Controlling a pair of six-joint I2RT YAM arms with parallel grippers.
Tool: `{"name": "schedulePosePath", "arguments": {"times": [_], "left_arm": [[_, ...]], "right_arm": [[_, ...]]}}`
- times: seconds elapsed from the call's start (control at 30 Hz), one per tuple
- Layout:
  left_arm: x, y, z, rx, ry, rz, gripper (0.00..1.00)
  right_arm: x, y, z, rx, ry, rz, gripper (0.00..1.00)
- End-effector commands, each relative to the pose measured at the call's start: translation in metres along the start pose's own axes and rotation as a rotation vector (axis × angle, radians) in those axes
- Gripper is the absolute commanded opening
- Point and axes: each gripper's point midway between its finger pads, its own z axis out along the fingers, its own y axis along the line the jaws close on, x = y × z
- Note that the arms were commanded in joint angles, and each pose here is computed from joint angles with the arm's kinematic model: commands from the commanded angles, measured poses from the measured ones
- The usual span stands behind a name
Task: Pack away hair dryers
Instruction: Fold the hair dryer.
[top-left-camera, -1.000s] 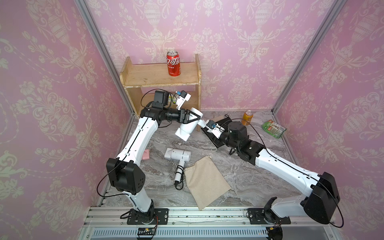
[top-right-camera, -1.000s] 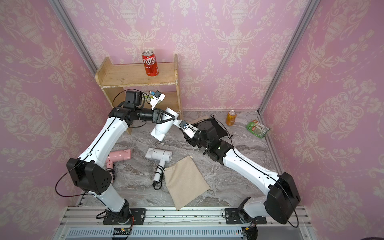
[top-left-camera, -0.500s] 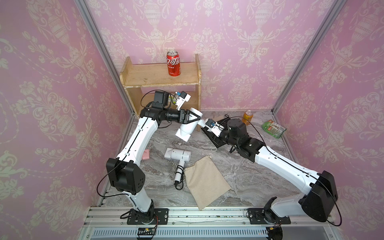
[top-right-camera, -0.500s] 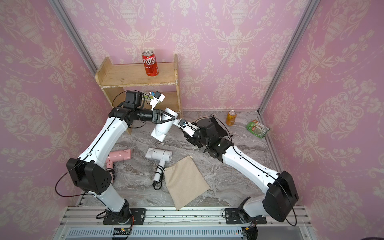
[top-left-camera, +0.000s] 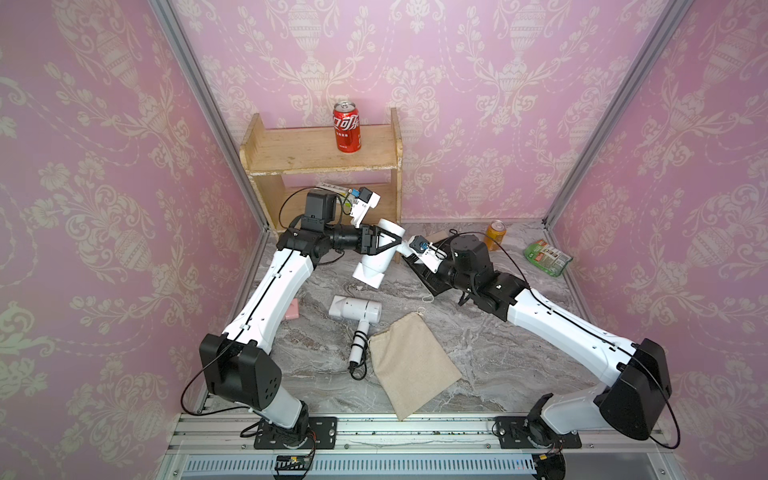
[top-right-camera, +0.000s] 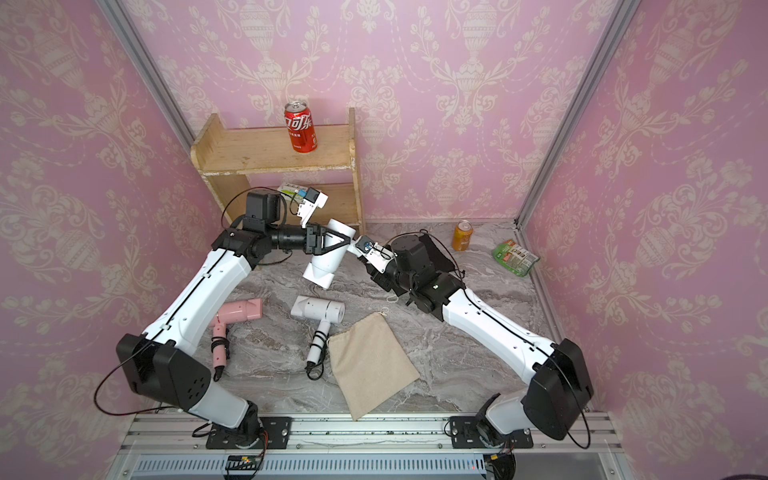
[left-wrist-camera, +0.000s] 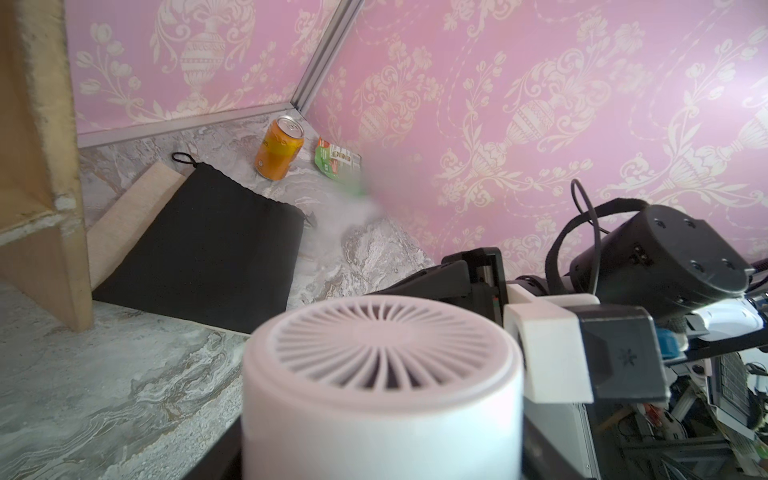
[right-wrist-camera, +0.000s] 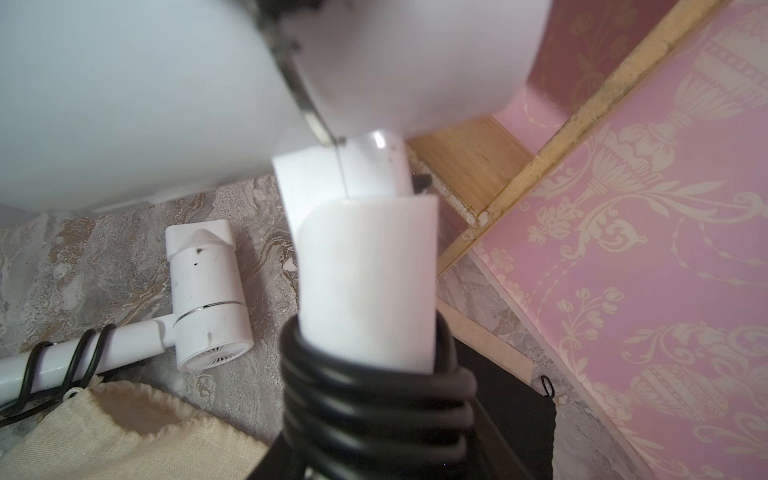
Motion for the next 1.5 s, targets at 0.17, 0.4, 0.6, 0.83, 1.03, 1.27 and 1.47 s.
{"name": "schedulePosePath", "arguments": {"times": [0.17,0.4,0.6,0.83,1.03,1.27,1.47], "left_arm": [[-0.007,-0.009,0.018,-0.04,-0.145,0.024,0.29],[0.002,0.003,0.029,-0.156,-0.193,0.058,0.29],[0.008,0.017,0.032,-0.212,-0.259,0.061,0.35],[0.013,0.023,0.039,-0.203,-0.265,0.047,0.4],[0.014,0.032,0.039,-0.247,-0.269,0.047,0.43],[0.009,0.044,0.036,-0.312,-0.29,0.05,0.48],[0.003,0.045,0.036,-0.324,-0.292,0.044,0.5]], "right_arm": [[-0.097,-0.045,-0.011,0.12,-0.257,0.403,0.33],[-0.106,-0.062,-0.004,0.161,-0.228,0.75,0.33],[-0.123,-0.059,-0.002,0.074,-0.288,0.977,0.36],[-0.122,-0.039,0.007,-0.019,-0.259,0.982,0.39],[-0.09,-0.038,-0.003,0.058,-0.195,0.91,0.62],[-0.046,-0.033,-0.012,0.129,-0.072,0.841,0.69],[0.005,-0.043,-0.027,0.213,0.009,0.854,0.69]]}}
